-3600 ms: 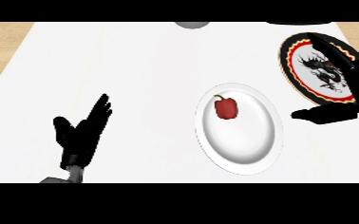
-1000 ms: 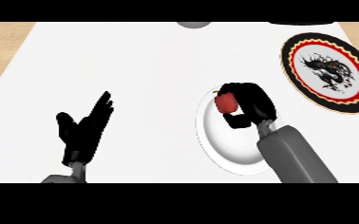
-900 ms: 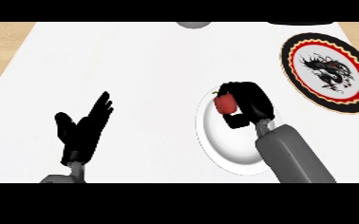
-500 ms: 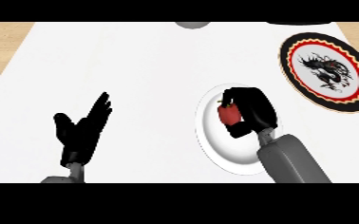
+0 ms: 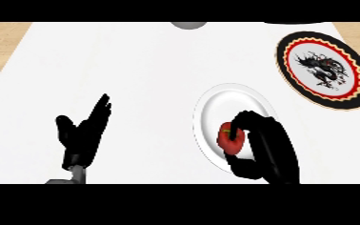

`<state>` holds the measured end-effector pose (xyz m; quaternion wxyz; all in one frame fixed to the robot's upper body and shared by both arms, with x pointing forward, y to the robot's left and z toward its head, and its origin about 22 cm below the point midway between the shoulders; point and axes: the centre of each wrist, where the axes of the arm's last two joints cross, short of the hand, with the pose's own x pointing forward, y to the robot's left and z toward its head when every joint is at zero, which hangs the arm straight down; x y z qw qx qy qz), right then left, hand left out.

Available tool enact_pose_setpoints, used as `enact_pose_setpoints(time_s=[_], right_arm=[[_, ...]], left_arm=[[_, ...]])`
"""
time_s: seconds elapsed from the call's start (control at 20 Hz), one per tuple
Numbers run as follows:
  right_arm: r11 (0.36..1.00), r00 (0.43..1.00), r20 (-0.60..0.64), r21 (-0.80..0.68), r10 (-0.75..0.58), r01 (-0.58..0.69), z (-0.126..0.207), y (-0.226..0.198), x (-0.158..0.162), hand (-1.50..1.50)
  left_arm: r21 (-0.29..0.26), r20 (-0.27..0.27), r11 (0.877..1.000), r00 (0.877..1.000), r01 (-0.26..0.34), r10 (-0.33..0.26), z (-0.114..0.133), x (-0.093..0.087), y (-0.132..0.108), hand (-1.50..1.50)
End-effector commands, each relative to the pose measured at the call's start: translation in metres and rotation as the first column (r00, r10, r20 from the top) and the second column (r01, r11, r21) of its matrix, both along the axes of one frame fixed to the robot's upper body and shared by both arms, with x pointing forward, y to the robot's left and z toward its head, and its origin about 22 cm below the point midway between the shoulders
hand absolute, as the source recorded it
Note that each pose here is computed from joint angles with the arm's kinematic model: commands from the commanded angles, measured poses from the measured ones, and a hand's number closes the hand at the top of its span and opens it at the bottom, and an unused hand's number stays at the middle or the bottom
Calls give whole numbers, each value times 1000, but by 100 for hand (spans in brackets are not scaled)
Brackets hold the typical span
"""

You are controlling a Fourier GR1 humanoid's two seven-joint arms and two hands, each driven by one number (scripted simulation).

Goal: Pick the bell pepper from the plate and place it in the plate

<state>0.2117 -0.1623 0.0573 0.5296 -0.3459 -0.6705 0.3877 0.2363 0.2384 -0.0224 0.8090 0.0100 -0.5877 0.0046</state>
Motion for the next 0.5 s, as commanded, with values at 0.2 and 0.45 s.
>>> enact_pose_setpoints(time_s=[0.2,0.45], right_arm=[[954,961,175,250,-215,168,45,-18,-34,150],[885,927,138,374,-349,278,40,-60,-17,150]], left_arm=[[-2,-79,1000,997,-8,8,-4,1,5,0],[-11,-59,1000,998,22,-22,-14,-21,6,0]])
